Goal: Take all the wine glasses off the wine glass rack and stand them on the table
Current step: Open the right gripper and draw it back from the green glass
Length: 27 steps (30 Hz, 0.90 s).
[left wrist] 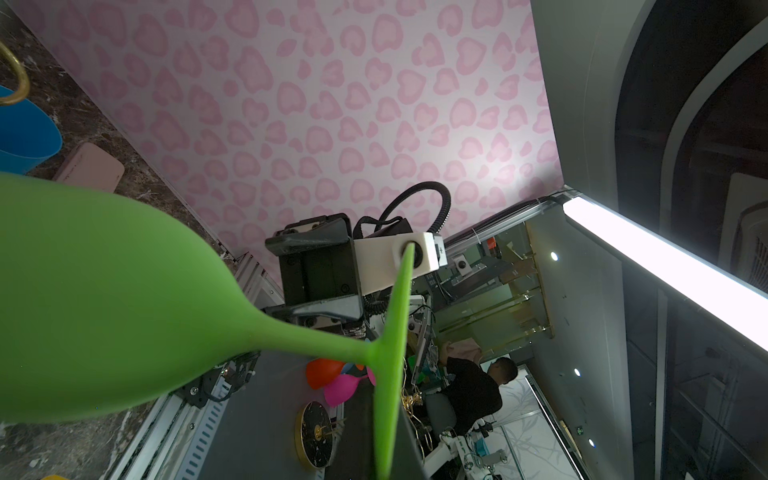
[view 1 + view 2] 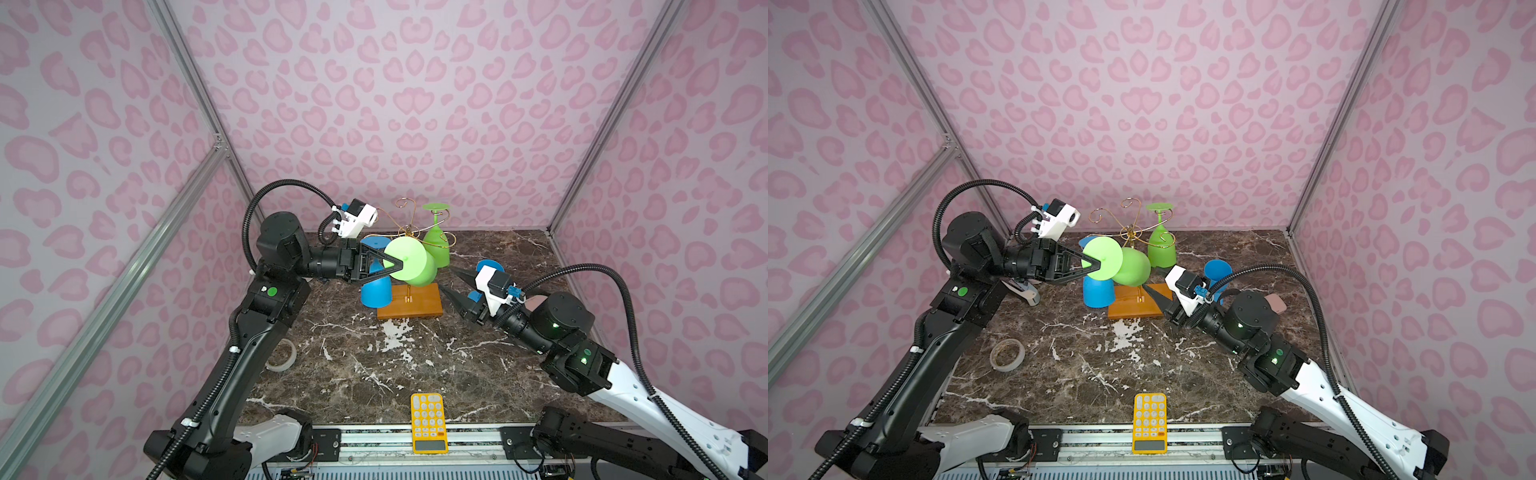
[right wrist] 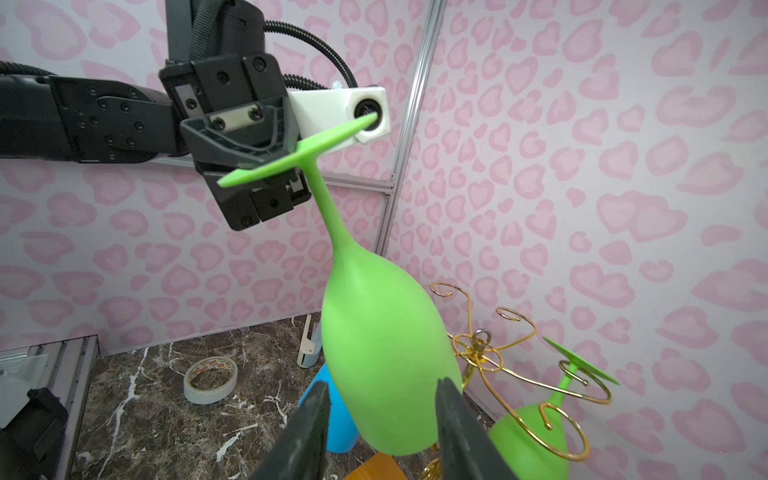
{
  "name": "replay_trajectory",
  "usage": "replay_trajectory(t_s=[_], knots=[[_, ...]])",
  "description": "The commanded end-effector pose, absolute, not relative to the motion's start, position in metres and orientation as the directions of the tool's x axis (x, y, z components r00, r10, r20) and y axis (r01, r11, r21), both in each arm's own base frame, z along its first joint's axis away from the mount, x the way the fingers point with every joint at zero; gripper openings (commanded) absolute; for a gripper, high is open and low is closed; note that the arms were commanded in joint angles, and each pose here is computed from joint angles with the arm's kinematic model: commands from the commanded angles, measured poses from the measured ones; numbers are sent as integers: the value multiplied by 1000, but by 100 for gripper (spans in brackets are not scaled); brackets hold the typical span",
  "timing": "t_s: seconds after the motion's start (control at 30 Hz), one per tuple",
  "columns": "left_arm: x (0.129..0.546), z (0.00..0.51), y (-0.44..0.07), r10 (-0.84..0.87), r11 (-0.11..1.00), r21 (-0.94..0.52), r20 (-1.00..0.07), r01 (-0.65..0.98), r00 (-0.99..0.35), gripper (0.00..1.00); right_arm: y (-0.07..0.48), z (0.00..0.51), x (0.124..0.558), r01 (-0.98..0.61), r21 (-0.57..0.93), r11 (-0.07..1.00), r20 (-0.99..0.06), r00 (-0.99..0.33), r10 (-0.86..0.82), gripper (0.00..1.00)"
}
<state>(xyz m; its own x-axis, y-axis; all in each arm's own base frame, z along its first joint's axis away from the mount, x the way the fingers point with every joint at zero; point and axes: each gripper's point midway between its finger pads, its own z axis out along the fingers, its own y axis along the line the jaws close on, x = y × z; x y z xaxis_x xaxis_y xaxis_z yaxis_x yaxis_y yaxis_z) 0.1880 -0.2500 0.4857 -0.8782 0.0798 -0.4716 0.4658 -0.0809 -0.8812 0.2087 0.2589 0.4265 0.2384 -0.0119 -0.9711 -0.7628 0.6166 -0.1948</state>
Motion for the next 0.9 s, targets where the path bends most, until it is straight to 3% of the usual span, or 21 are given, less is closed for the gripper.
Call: replay_trajectory(t_s=[0.0, 0.23, 0.53, 0.87], knots=[[180, 500, -247, 73, -106, -847, -529, 521, -845, 4, 250, 432, 214, -776, -100, 623, -977, 194, 84, 41], [174, 513, -245, 72, -122, -826, -561, 551, -825, 4, 225, 431, 237, -769, 59, 637, -967, 113, 227, 40], [163, 552, -239, 20, -158, -741, -663, 653, -748, 4, 213, 406, 297, -568, 97, 817, -990, 26, 136, 38], [165, 578, -236, -83, -215, -656, -726, 724, -683, 4, 224, 385, 328, -551, 127, 824, -991, -42, 125, 38]])
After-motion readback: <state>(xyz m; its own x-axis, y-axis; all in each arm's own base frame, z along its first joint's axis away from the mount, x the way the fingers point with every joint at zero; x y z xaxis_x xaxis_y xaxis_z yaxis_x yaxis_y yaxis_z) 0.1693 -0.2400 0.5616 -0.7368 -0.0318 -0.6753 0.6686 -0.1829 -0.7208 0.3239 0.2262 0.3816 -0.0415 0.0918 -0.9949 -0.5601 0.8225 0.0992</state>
